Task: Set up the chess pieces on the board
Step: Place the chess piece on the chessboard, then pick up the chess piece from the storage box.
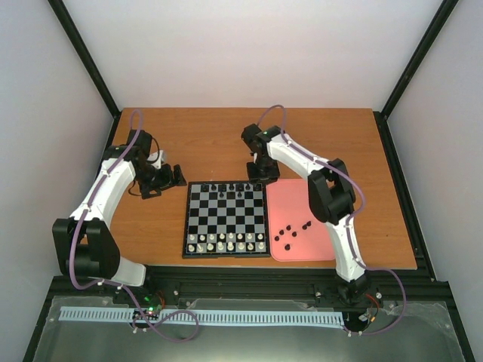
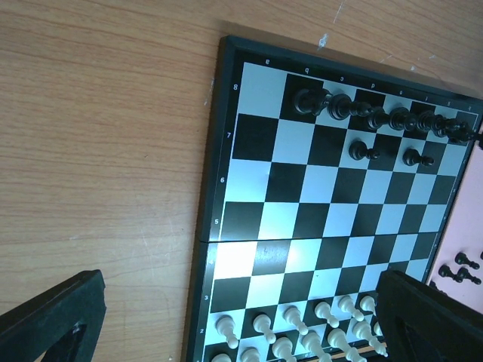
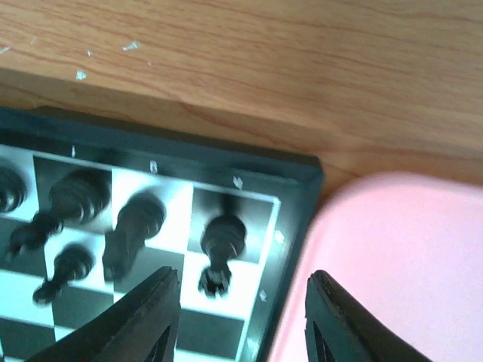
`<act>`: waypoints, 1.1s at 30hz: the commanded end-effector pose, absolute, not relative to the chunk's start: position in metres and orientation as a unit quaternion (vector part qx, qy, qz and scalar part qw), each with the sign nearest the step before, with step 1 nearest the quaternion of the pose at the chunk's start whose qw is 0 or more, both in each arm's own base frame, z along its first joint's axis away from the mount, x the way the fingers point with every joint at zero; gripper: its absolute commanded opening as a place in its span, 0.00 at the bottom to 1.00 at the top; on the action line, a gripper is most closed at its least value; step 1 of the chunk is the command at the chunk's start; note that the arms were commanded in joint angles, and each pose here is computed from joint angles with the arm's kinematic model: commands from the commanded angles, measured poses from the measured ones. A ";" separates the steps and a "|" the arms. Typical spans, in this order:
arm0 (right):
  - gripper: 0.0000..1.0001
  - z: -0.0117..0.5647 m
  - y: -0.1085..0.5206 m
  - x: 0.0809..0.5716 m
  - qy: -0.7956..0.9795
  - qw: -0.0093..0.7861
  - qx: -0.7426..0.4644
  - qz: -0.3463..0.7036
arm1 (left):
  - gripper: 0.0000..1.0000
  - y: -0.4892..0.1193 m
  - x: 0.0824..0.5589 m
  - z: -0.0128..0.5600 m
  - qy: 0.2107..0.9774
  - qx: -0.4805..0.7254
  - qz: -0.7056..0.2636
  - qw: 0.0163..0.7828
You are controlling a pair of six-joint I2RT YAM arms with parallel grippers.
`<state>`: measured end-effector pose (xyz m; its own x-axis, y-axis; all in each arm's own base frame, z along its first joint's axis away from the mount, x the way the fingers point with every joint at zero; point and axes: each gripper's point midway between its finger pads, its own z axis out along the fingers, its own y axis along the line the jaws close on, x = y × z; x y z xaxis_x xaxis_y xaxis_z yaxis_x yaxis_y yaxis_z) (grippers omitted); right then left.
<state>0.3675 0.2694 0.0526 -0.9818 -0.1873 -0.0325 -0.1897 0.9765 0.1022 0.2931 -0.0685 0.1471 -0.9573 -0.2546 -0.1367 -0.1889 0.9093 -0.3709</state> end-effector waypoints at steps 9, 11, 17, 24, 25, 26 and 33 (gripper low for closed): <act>0.53 0.131 0.211 0.303 0.995 0.049 -0.080 0.033 | 1.00 -0.070 0.302 0.157 0.971 -0.106 -0.183 0.109; 0.54 0.131 0.201 0.282 0.995 0.044 -0.080 0.041 | 1.00 -0.070 0.301 0.157 0.971 -0.106 -0.182 0.110; 0.57 0.102 0.177 0.206 0.995 -0.005 -0.094 0.031 | 1.00 -0.068 0.303 0.160 0.971 -0.107 -0.178 0.115; 0.53 0.073 0.181 0.163 0.993 -0.039 -0.097 0.052 | 1.00 -0.068 0.304 0.156 0.972 -0.108 -0.178 0.110; 0.52 0.070 0.183 0.162 0.993 -0.040 -0.100 0.052 | 1.00 -0.068 0.304 0.155 0.972 -0.108 -0.178 0.109; 0.52 0.067 0.184 0.160 0.992 -0.044 -0.101 0.054 | 1.00 -0.069 0.304 0.156 0.972 -0.107 -0.179 0.109; 0.47 0.032 0.183 0.146 0.992 -0.074 -0.087 0.058 | 1.00 -0.069 0.303 0.156 0.972 -0.108 -0.180 0.107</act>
